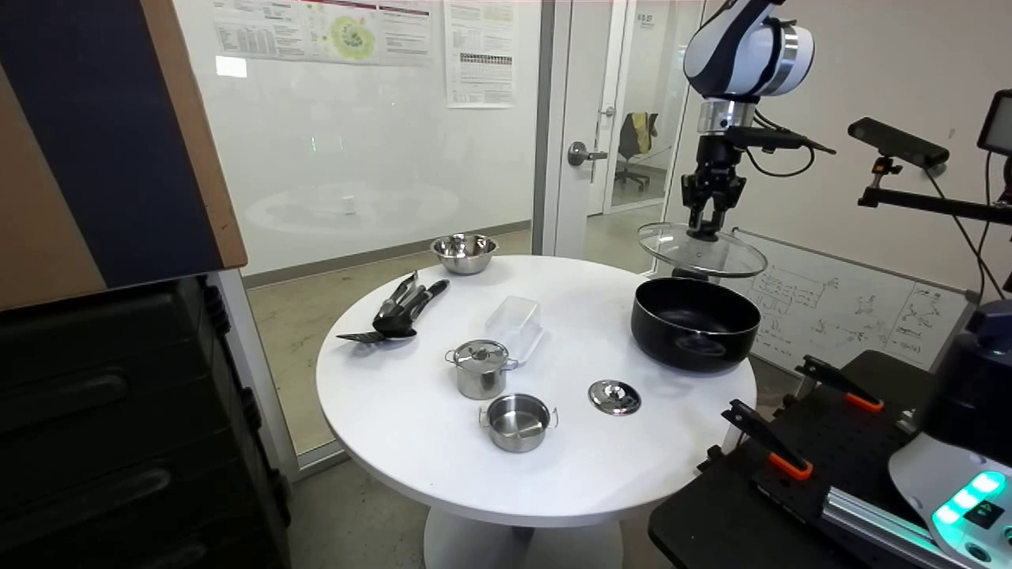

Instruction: Uncover the pot

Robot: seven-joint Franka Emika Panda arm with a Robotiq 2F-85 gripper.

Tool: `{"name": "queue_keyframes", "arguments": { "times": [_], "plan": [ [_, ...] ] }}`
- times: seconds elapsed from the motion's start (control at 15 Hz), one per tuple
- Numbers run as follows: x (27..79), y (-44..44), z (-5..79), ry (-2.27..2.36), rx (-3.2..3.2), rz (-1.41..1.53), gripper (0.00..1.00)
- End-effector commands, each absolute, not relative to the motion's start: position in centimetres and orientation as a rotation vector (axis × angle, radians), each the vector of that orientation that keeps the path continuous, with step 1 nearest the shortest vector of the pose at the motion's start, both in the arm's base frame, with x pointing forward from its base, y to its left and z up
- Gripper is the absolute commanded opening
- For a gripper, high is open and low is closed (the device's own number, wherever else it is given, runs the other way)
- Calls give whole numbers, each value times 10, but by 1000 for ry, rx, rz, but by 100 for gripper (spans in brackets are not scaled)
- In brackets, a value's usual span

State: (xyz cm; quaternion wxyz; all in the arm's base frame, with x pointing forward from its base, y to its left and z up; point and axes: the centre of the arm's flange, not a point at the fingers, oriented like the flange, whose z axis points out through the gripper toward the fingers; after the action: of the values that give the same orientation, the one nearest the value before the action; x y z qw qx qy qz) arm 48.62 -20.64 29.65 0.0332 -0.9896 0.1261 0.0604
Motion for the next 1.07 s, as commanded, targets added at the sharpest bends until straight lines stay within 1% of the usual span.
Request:
{"name": "queue_keyframes", "arguments": {
  "times": [0.0,0.47,0.53,0.6,0.87,0.93,1.0],
  "plan": [
    [537,-195,307,440,-3044,170,25],
    [641,-162,313,596,-3040,73,25],
    [598,-159,304,523,-3065,68,25],
    [606,-156,302,524,-3068,65,50],
    [601,-159,290,532,-3066,97,50],
    [601,-159,291,533,-3066,97,25],
    [594,-158,286,523,-3068,115,25]
  ]
}}
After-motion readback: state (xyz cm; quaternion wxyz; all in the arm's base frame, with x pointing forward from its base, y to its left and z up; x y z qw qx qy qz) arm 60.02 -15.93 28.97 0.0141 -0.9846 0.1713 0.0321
